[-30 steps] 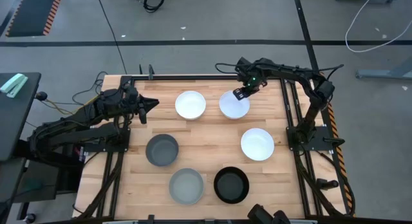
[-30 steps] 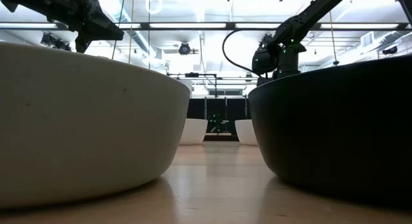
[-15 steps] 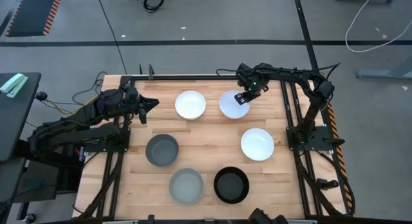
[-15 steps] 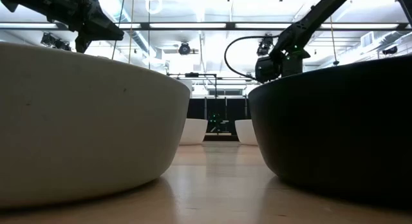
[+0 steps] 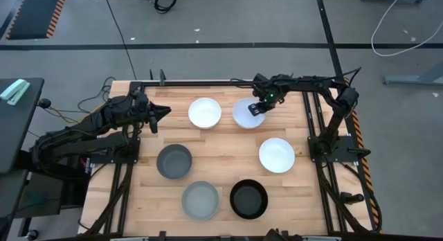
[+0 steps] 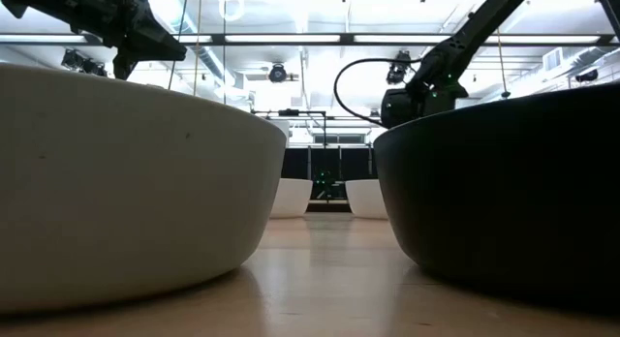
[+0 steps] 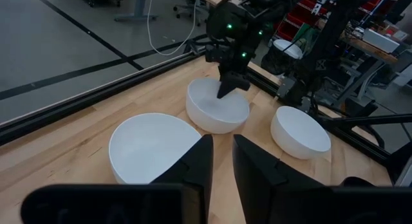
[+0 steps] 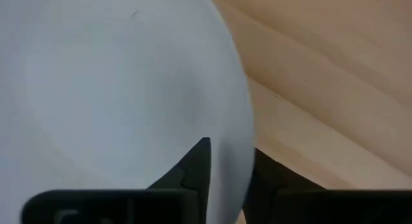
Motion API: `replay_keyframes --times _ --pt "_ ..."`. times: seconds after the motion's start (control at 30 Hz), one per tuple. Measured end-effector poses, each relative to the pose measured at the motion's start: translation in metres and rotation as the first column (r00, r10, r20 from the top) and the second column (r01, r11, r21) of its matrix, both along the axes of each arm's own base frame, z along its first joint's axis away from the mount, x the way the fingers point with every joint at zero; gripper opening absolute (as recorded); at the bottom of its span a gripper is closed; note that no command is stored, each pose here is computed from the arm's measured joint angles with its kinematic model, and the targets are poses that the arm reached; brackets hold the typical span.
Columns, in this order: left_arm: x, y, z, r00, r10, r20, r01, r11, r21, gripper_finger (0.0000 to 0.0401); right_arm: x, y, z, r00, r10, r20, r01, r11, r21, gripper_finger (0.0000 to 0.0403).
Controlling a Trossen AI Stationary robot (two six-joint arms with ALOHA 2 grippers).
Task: Nest bowls inside each other
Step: Stack the top right white bowl on top of the bottom white bowl
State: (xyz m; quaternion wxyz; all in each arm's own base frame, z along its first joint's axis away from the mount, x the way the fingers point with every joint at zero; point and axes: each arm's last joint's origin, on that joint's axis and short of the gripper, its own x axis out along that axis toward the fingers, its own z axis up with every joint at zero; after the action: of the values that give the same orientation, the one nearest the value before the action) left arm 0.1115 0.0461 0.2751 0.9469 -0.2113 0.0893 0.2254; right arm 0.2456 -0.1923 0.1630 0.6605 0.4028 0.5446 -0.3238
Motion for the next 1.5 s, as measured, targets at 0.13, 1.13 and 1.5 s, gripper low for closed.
replay_keyframes --times 0.13,1.13,1.5 --pt "0.0 0.0 0.0 1.0 0.0 0.0 0.0 1.0 -0.001 0.0065 0.001 -0.001 0.0 1.0 -0.012 0.017 0.012 1.0 -0.009 0.0021" --pt "0.0 0.0 0.0 1.0 0.015 -0.002 -0.015 1.0 0.004 0.0046 0.028 -0.004 0.094 0.98 0.192 -0.048 -0.196 0.975 -0.104 0.0002" --pt "0.0 0.0 0.0 1.0 0.018 -0.005 -0.018 1.0 0.007 0.0041 0.04 0.059 0.159 0.941 0.331 -0.074 -0.336 0.939 -0.077 0.0002"
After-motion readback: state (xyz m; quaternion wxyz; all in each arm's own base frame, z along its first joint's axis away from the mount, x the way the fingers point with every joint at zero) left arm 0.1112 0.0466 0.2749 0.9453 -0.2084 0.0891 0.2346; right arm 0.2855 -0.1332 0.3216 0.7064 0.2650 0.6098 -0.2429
